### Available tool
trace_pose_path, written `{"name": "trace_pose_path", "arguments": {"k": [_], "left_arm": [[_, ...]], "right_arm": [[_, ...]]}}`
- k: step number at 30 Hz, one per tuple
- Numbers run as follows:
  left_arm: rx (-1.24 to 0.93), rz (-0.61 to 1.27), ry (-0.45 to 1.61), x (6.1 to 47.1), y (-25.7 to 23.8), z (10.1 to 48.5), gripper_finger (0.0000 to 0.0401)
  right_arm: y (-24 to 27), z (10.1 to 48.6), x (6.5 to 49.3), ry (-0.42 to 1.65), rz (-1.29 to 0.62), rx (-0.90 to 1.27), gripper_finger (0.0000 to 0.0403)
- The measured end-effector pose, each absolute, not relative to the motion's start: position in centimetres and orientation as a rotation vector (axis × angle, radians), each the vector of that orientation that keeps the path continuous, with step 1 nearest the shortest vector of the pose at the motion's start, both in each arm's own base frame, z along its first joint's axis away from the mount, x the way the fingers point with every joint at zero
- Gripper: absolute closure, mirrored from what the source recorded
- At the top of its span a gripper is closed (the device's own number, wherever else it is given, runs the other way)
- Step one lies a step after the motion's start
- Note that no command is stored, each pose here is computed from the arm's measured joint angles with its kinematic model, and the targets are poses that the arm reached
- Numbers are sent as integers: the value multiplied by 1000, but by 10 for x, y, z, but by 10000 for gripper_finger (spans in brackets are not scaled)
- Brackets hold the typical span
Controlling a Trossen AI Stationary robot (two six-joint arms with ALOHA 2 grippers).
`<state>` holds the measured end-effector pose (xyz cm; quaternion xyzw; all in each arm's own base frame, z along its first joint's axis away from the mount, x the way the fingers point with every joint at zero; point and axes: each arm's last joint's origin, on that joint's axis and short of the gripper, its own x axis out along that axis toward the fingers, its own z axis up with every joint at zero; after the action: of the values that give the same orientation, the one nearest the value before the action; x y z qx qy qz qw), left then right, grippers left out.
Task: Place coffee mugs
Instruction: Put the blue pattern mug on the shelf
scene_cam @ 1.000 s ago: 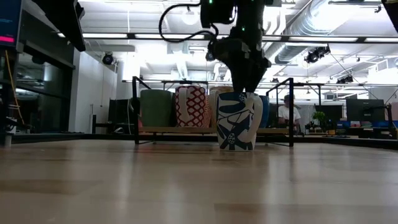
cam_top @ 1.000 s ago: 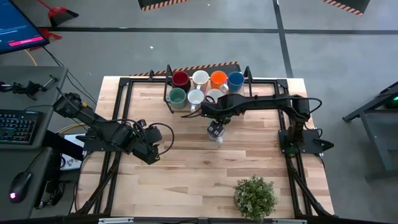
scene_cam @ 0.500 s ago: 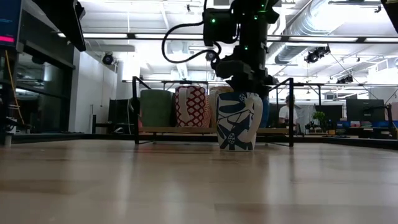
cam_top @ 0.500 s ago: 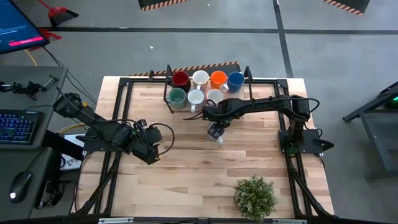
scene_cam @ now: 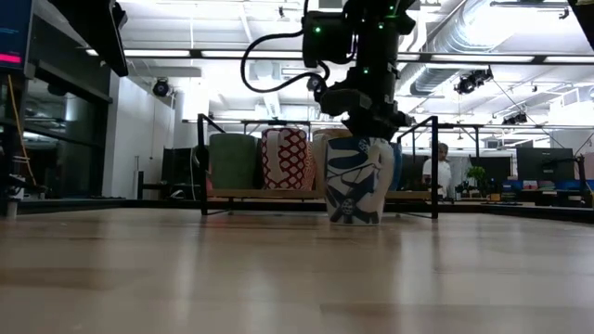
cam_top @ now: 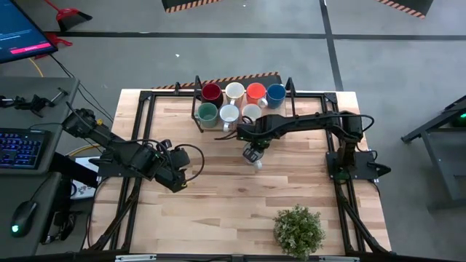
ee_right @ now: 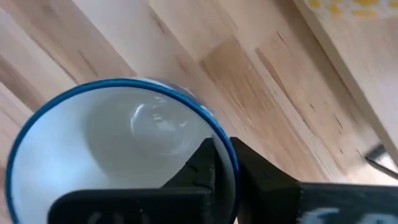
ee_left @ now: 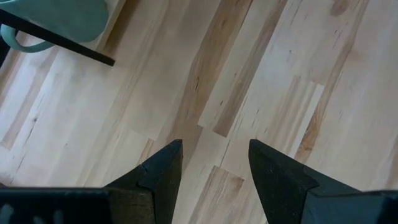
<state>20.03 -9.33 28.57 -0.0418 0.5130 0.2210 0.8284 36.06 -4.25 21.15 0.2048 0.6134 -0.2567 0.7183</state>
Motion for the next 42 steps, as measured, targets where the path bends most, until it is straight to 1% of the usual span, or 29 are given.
{"name": "trace_pose_path", "arguments": {"k": [4, 9, 13, 16, 18, 21, 24, 28, 30, 32, 35, 38, 40, 42], "left_arm": [[-89, 469, 1089, 200, -93, 286, 227], [-88, 470, 1089, 200, -93, 286, 227], [-85, 473, 1085, 200, -93, 286, 227], [-85, 473, 1085, 200, -93, 286, 227], [-85, 472, 1085, 200, -93, 286, 227], [-86, 473, 1086, 200, -93, 286, 227], [-89, 470, 1088, 200, -93, 286, 227], [-89, 470, 1089, 200, -93, 286, 227], [-88, 471, 1087, 200, -93, 286, 227], [-83, 476, 1083, 200, -93, 286, 227], [-77, 482, 1075, 201, -93, 286, 227], [-76, 487, 1072, 201, -92, 286, 227], [-79, 492, 1071, 201, -91, 286, 227], [-83, 496, 1072, 202, -90, 286, 227]], "right_arm": [[-36, 221, 358, 1419, -549, 414, 398], [-25, 248, 356, 1475, -552, 357, 400], [-22, 273, 351, 1492, -622, 309, 401], [-27, 294, 344, 1497, -735, 239, 401], [-34, 306, 341, 1470, -789, 207, 402], [-46, 333, 331, 1355, -773, 259, 402], [-60, 355, 306, 1301, -837, 268, 402], [-81, 376, 275, 1214, -884, 349, 402], [-88, 378, 259, 1226, -893, 390, 402], [-95, 375, 252, 1214, -860, 448, 402], [-108, 363, 251, 1180, -826, 512, 403], [-119, 343, 257, 1173, -779, 521, 403], [-125, 332, 262, 1159, -781, 519, 403], [-128, 321, 260, 1189, -798, 517, 403]]}}
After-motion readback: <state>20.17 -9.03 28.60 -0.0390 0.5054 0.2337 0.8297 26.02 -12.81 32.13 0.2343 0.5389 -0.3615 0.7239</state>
